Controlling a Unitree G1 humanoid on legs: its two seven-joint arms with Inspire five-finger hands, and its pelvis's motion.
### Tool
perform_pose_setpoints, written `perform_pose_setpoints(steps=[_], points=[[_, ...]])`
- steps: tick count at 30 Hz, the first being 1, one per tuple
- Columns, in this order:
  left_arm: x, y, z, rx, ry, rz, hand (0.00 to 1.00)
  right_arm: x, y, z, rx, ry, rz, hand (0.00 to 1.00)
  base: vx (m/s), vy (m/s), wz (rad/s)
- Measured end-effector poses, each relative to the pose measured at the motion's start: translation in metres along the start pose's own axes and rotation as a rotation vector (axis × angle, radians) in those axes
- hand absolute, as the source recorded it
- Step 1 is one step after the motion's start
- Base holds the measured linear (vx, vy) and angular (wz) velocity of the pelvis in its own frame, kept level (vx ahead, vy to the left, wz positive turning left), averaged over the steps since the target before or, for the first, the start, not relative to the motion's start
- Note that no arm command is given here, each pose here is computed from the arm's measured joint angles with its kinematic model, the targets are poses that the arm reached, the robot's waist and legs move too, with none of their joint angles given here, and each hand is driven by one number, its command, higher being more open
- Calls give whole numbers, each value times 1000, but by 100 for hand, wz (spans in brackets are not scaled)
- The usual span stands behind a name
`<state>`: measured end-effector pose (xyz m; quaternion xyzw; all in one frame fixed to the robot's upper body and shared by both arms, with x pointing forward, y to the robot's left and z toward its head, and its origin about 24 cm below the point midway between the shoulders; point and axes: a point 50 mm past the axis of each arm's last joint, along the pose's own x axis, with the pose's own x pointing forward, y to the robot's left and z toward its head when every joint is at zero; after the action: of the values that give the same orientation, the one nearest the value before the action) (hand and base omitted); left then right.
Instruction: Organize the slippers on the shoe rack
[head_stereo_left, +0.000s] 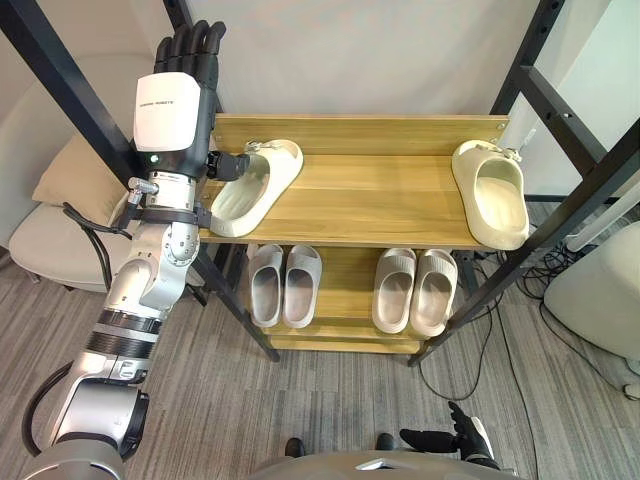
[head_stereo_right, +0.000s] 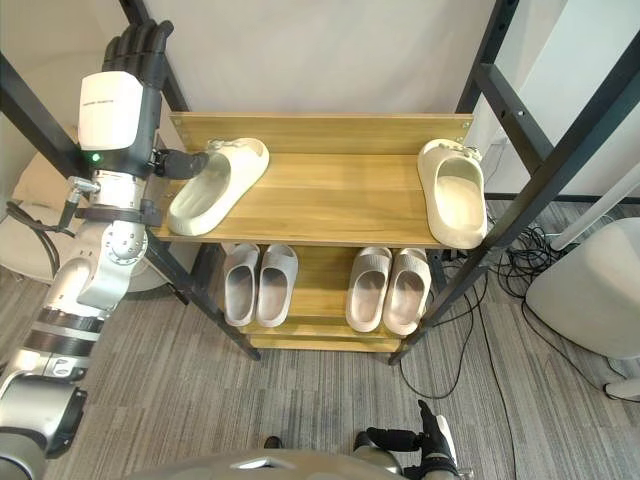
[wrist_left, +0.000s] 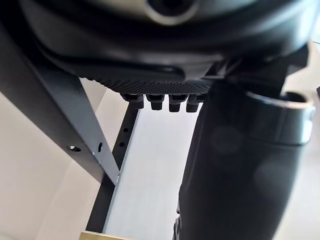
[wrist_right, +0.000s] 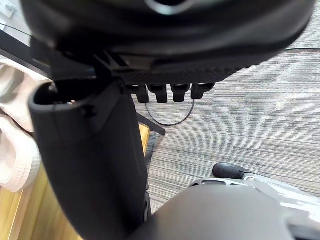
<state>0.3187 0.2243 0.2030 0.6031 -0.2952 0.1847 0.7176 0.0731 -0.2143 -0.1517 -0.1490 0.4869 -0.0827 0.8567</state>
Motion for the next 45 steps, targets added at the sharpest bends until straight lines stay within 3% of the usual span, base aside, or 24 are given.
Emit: perform_pose_setpoints(steps=[22, 23, 45], points=[[-5, -13, -12, 56, 30, -97, 100, 0, -1, 5, 6, -22, -4, 100, -6, 6, -5], [-5, -13, -12, 55, 32, -97, 0, 0, -1, 5, 6, -23, -4, 100, -8, 6, -5], [3, -28, -3, 5, 13, -173, 0, 1, -5, 10, 26, -41, -39, 100, -13, 8, -8]])
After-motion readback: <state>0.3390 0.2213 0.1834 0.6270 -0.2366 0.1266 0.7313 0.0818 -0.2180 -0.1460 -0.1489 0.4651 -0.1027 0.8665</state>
